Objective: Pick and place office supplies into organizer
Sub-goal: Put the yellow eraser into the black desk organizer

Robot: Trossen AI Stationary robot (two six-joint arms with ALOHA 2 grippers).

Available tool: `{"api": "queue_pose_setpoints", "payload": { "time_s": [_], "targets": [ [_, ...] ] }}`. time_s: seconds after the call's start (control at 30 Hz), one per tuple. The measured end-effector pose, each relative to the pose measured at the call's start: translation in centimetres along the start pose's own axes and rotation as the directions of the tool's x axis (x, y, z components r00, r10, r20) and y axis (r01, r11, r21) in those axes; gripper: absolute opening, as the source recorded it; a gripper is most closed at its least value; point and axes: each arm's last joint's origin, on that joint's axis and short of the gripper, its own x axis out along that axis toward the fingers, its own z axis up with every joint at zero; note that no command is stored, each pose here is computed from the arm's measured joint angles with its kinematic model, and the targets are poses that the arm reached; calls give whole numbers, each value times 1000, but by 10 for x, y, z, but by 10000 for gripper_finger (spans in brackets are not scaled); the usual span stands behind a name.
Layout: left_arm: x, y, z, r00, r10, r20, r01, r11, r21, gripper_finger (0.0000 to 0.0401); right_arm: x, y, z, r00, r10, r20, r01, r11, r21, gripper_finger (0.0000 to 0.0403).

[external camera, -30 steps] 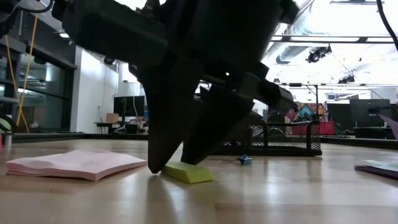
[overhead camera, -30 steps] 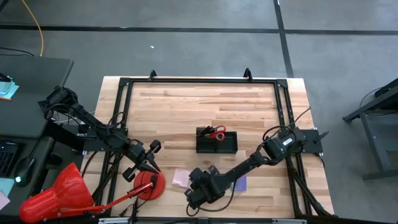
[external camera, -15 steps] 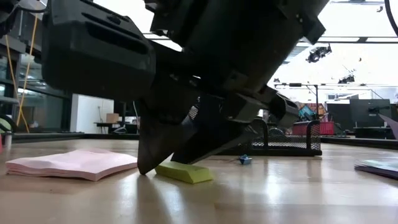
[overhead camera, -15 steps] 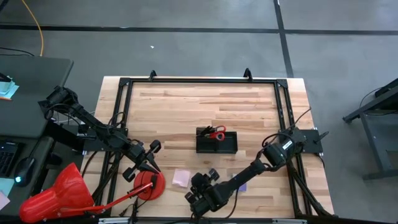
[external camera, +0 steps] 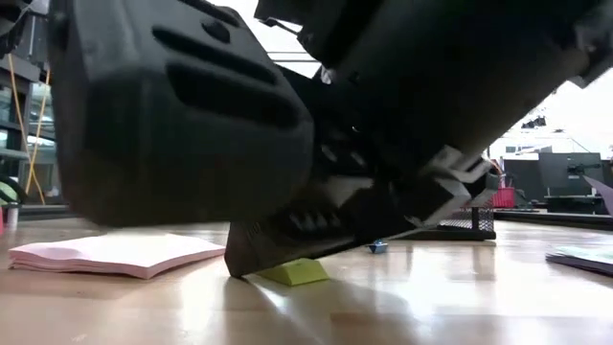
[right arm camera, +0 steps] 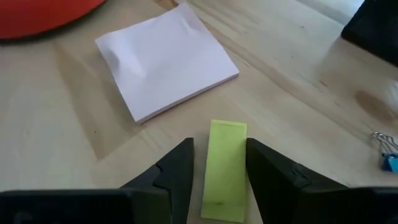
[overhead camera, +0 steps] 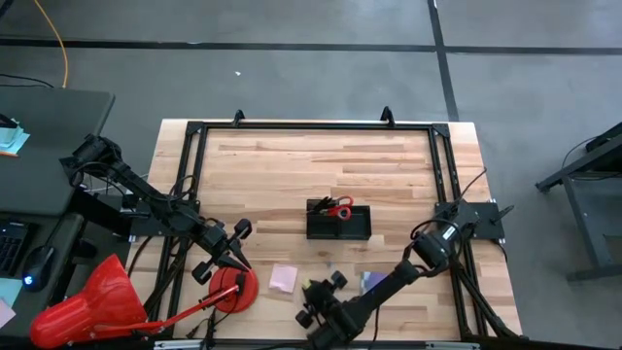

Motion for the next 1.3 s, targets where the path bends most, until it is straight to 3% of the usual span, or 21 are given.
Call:
{"api": "queue_pose_setpoints", "payload": {
  "time_s": [0.43, 0.8, 0.93, 1.07, 1.3],
  "targets": [
    [0, 0, 0, 1000, 0, 0, 0, 1000, 0, 28, 9, 1, -22, 989, -37, 143, 42, 999, -34, 140],
    [0, 0, 0, 1000, 0, 0, 0, 1000, 0, 28, 10, 2, -22, 987, -35, 160, 38, 999, -21, 137],
    [0, 0, 0, 1000, 0, 0, 0, 1000, 0, 28, 13, 2, -18, 993, -26, 116, 27, 1000, -6, 103],
    [0, 0, 0, 1000, 0, 0, 0, 1000, 0, 28, 13, 2, -18, 993, -23, 115, 23, 1000, -3, 32],
    [0, 0, 0, 1000, 0, 0, 0, 1000, 1, 28, 13, 3, -17, 985, -29, 171, 30, 1000, -1, 25]
  ]
}}
